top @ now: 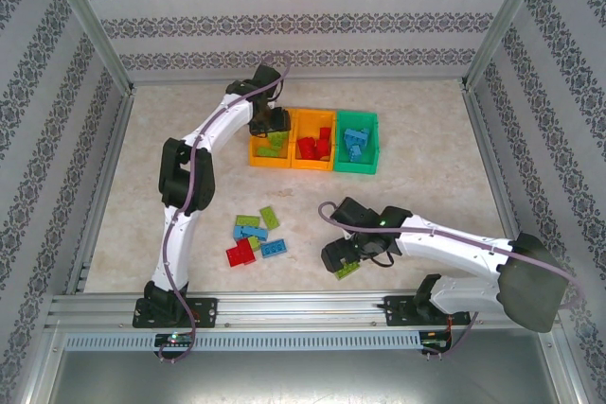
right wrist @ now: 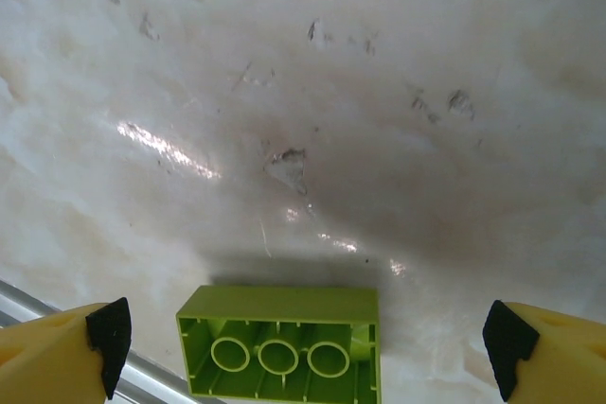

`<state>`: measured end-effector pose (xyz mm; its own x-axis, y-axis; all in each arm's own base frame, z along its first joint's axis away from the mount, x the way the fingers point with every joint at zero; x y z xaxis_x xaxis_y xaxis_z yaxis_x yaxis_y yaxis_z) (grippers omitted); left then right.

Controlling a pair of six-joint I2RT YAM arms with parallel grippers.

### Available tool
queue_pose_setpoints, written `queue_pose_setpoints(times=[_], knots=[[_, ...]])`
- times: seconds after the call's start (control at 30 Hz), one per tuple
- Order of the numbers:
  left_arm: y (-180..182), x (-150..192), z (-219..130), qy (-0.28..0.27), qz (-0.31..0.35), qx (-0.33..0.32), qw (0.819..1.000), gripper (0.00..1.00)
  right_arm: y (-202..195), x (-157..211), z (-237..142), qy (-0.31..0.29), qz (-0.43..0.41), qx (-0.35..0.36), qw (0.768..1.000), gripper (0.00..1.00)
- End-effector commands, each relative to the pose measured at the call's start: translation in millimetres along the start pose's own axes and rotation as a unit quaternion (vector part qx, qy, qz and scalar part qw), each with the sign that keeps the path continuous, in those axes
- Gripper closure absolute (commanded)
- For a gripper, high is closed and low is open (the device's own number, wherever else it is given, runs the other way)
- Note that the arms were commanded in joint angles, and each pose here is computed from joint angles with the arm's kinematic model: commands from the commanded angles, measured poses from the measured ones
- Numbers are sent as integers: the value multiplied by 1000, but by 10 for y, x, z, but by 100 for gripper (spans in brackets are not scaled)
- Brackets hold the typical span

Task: Sort the legos into containers by color

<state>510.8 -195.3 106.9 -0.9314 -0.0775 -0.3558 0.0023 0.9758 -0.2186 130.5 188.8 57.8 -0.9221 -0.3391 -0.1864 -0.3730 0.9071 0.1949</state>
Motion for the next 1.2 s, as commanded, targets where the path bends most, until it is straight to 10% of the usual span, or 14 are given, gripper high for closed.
queue_pose_setpoints(times=[0.0,0.77,1.17], knots=[[20,-41,-112,-1,-1,7,1000,37,-44,91,19,6,14,13,1000,2],[-4,-4,-524,-40,3,24,999,7,73,189,211,74,-36,58,995,6],[143,44,-639,-52,-9,12,999,0,-20,202,232,97,-42,114,988,36]])
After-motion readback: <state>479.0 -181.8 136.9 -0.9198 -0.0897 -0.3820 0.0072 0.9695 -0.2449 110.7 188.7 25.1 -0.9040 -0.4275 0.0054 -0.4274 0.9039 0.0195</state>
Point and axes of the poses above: each hand's point on the last joint's axis, 136 mm out from that joint toward the fingers, its own z axis out along the fingers, its own y axis along the line the jaws close on, x = y × z, the point moved 1 cm from there along -z, back along the fingers, and after that the axes turned 3 degrees about z, right-handed, at the moved point
